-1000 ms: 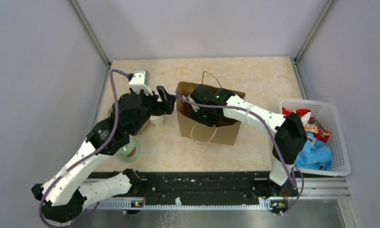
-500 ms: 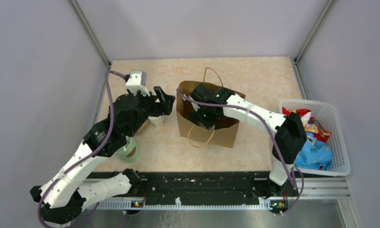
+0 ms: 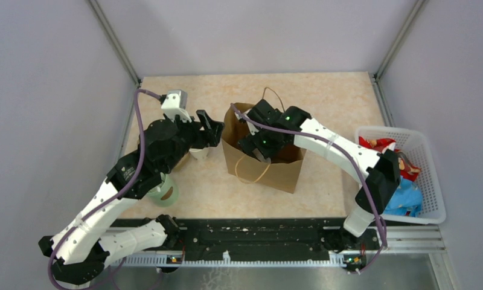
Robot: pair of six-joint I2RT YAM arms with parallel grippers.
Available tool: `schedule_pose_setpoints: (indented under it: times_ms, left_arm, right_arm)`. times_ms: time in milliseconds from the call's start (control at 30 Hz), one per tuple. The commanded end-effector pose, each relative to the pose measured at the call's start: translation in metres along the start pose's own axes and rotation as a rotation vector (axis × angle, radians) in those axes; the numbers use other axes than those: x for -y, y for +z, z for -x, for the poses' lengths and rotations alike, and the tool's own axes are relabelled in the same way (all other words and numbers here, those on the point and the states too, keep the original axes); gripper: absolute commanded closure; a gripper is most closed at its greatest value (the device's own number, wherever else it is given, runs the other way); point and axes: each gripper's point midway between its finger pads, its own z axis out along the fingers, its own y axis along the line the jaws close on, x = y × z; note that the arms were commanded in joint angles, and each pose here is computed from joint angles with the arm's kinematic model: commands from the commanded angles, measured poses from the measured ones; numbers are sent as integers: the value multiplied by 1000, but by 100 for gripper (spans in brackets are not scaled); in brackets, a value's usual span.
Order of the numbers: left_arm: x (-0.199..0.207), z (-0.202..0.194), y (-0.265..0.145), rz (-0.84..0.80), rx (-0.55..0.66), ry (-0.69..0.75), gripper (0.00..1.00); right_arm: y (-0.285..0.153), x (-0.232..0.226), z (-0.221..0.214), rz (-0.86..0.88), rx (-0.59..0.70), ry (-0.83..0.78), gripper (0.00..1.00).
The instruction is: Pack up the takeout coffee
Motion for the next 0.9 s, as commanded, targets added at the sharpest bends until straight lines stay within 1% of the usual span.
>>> schedule_pose_setpoints:
  times_ms: [0,367,633,867]
  left_arm:
    - [10,11,-1,-35,32,-39,20]
    - [11,14,0,-30,36,-57,19]
    - [1,19,-5,27,43,-65,17]
    - [-18,7,-15,131,-24,-81,15]
  right_arm:
    - [-50,-7,25,24,152,19,1]
    - [-125,-8,56,42,370,64,1]
    - [-196,-4,80,49,617,105,1]
    - [-267,17,87,-19,850,172,1]
